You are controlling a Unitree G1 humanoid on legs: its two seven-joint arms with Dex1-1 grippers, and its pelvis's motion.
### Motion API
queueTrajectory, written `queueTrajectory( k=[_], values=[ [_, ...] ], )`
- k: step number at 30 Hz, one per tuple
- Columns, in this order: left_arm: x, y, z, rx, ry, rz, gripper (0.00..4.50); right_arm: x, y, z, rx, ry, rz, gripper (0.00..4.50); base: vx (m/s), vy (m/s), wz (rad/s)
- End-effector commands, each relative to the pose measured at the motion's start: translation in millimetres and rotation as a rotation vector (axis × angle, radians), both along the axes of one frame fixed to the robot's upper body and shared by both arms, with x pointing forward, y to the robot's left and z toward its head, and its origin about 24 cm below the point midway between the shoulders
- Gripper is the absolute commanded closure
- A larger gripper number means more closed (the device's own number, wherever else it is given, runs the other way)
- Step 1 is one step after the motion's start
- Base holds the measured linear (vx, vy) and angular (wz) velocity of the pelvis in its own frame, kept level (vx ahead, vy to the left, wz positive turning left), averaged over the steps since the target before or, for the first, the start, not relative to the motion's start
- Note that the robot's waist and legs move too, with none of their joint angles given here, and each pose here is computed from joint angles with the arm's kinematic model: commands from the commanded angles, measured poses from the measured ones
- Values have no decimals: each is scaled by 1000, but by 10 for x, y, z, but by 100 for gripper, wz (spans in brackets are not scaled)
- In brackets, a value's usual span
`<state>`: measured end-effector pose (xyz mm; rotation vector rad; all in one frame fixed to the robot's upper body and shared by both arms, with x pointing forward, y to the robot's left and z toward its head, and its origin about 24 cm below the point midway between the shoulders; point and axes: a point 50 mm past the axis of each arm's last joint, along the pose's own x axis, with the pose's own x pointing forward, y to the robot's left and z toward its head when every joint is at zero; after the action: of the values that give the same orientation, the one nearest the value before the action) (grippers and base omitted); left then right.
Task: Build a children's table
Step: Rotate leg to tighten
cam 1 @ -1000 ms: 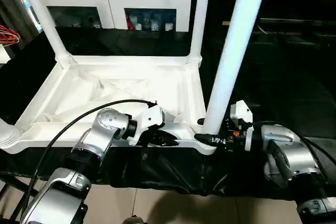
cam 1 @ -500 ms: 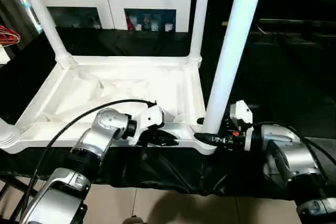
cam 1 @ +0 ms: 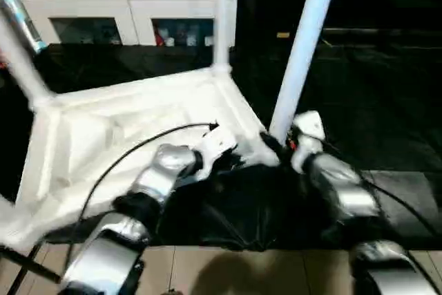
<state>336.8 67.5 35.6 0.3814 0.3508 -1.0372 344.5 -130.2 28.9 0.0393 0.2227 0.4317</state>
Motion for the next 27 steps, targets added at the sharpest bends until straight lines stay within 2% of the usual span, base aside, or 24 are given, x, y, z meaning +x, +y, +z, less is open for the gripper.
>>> queueTrajectory(
  k=[1,4,6,8,11,12,15,18,19,21,23,27],
  values=[
    [76,-229,197,-69,-89,32,450,-176,395,-351,62,194,31,254,0,0,0],
    [70,-271,214,-59,-111,5,450,-177,514,-299,61,153,112,254,0,0,0],
    [58,-246,203,4,-150,-45,450,-190,529,-290,66,144,155,198,0,0,0],
    [38,-194,178,38,-153,-89,450,-201,507,-282,85,141,188,179,0,0,0],
    [6,-104,168,1,-120,-129,450,-227,388,-279,32,110,250,163,0,0,0],
    [-16,-72,160,-10,-105,-153,450,-244,337,-278,18,101,281,145,0,0,0],
    [-82,18,154,-52,-58,-220,450,-321,188,-248,4,74,401,145,0,0,0],
    [-102,45,153,-57,-48,-245,450,-350,146,-236,1,68,442,145,0,0,0],
    [-144,125,151,-55,-24,-300,450,-436,41,-206,-13,59,557,145,0,0,0],
    [-159,156,150,-53,-15,-320,450,-471,3,-194,-20,57,601,145,0,0,0],
    [-195,259,161,-48,17,-379,450,-577,-122,-157,-69,36,736,145,0,0,0],
    [-221,376,174,-33,50,-426,450,-647,-206,-94,-45,43,838,145,0,0,0]
  ],
)
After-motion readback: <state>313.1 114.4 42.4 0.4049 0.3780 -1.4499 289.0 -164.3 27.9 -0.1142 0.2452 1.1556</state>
